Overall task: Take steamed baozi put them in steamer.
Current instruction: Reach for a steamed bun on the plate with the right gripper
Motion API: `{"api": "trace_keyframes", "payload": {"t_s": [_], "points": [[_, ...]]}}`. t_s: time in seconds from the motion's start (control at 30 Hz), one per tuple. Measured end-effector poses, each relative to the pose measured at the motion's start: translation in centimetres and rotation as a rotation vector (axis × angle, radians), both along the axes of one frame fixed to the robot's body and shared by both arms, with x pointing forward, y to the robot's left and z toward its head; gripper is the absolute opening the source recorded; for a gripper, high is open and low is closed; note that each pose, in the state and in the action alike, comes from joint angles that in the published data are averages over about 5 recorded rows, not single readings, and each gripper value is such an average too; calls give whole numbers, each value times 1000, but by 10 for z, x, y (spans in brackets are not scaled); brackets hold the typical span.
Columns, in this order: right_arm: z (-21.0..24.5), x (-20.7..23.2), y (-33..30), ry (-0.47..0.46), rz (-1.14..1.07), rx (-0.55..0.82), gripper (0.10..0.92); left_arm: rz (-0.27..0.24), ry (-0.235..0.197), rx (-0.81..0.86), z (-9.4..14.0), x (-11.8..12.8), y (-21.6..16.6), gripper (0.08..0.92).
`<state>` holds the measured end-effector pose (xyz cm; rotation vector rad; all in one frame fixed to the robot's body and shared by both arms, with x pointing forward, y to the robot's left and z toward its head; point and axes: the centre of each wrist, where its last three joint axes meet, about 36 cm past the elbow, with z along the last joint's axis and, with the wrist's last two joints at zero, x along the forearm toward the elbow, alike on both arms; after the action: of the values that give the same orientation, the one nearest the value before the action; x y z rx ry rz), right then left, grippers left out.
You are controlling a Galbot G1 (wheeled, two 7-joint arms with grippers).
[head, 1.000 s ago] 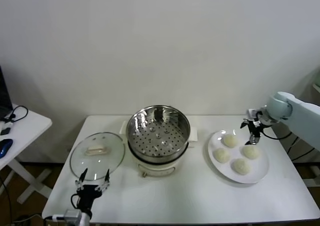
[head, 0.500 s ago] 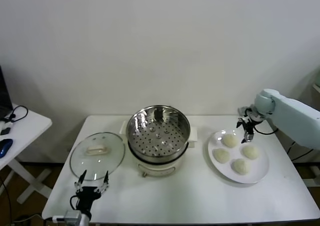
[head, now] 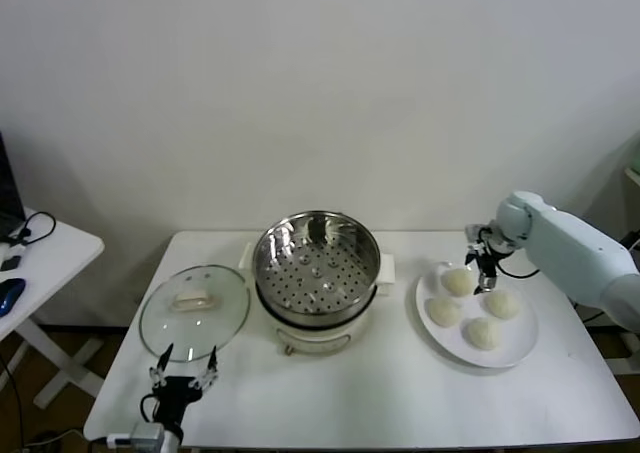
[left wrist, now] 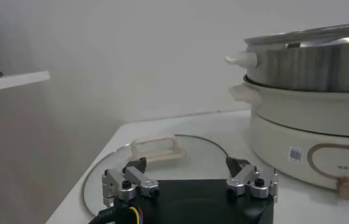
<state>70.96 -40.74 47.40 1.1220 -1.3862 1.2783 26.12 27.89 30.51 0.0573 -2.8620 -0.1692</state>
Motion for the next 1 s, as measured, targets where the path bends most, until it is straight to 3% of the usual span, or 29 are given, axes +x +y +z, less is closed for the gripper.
{"api": "trace_keyframes", "payload": {"t_s": [0.83, 1.0], "points": [[-14, 11, 7, 18, 17, 15, 823, 1, 9, 3, -6, 1, 0, 823], [-16, 11, 9, 23, 22, 13, 770, 2, 8, 3, -6, 1, 1, 823]]}}
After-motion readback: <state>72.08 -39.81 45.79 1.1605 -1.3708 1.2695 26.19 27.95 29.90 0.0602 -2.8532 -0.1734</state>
